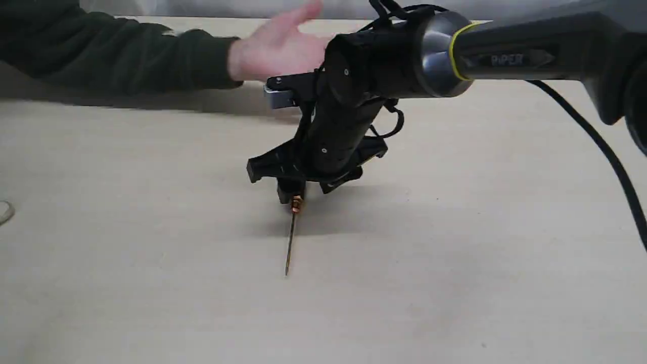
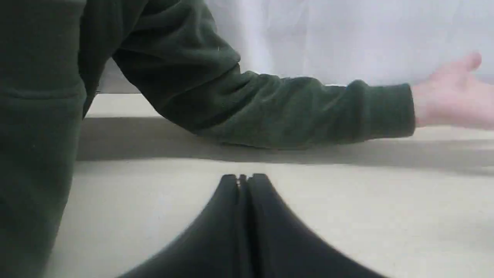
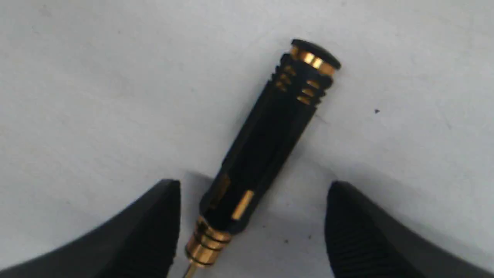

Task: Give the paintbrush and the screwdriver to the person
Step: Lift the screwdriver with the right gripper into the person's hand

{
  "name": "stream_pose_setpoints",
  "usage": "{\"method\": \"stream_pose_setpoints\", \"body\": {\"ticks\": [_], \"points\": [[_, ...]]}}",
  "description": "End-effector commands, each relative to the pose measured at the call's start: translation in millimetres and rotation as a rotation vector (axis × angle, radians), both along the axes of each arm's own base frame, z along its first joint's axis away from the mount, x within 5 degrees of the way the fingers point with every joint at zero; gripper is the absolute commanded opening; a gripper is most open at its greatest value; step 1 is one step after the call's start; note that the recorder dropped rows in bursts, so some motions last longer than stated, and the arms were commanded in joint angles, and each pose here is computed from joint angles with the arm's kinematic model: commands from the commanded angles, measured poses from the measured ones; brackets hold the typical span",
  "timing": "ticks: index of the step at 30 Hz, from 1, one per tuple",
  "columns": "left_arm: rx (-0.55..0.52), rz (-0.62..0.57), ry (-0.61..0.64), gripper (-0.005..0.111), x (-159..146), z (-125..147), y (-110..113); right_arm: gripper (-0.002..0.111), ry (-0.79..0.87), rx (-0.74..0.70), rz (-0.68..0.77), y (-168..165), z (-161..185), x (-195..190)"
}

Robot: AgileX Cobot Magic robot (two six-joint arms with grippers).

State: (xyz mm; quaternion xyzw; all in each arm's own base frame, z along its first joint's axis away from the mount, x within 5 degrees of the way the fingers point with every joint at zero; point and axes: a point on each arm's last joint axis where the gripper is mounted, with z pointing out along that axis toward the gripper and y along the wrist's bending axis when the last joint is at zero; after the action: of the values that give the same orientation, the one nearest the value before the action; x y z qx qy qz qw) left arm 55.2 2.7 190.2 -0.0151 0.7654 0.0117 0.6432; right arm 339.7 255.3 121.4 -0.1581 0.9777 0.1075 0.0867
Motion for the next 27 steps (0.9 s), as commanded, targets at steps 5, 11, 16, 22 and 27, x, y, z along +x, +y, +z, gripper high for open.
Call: {"method": "stream_pose_setpoints", "body": {"ticks": [5,11,16,22,27], "points": [[-0.002,-0.009,-0.011,0.0,0.1,0.4,-0.5,0.049,-0.006,-0.01,0.002,0.7,-5.2,2.8],[-0.002,-0.009,-0.011,0.0,0.1,0.4,-0.5,0.043,0.032,-0.055,0.024,1.7,-13.3,5.6],[-0.002,-0.009,-0.011,0.0,0.1,0.4,-0.5,0.036,0.035,-0.109,0.061,1.0,-12.8,10.0],[-0.002,-0.009,-0.011,0.0,0.1,0.4,-0.5,0.014,0.024,-0.183,0.12,-5.0,-13.4,10.3],[-0.002,-0.009,-0.011,0.0,0.1,0.4,-0.5,0.004,0.02,-0.178,0.16,-4.5,-11.0,9.7]]}}
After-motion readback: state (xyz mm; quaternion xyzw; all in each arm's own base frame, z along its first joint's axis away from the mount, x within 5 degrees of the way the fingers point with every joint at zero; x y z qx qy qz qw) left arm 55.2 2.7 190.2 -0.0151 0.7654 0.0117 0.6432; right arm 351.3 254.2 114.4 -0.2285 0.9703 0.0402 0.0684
